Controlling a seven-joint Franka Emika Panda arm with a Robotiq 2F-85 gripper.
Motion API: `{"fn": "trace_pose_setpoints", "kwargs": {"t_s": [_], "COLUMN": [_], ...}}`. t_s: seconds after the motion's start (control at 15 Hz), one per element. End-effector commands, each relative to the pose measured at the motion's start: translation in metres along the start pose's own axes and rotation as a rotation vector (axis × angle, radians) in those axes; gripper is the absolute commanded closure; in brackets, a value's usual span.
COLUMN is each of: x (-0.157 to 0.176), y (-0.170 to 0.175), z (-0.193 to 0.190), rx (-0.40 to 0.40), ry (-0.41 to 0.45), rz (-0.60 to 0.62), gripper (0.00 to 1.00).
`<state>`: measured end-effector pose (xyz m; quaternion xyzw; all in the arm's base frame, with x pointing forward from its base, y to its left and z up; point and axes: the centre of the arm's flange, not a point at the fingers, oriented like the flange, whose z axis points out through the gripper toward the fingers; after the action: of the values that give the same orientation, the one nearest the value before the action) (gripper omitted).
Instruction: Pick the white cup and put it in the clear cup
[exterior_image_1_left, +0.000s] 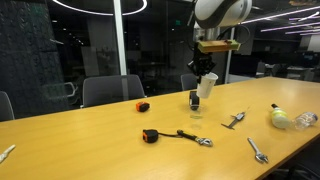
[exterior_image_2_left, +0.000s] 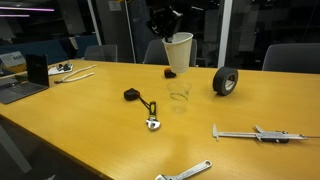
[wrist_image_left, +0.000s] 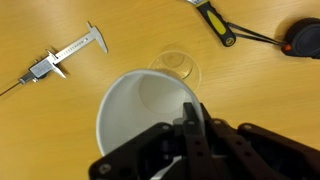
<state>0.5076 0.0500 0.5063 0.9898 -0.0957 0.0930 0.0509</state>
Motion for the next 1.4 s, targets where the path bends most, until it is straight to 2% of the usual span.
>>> {"fn": "trace_pose_setpoints", "kwargs": {"t_s": [0.0,0.73,1.33], "x": [0.02,0.03,0.043], "y": [-0.015,-0.024,-0.016], "z": [0.006,0.059,0.081], "rx": [0.023,0.05,0.042], "ry": [-0.02,-0.116,-0.149], "rz": [0.001,0.008,0.021], "gripper": [0.94,0.94,0.94]}}
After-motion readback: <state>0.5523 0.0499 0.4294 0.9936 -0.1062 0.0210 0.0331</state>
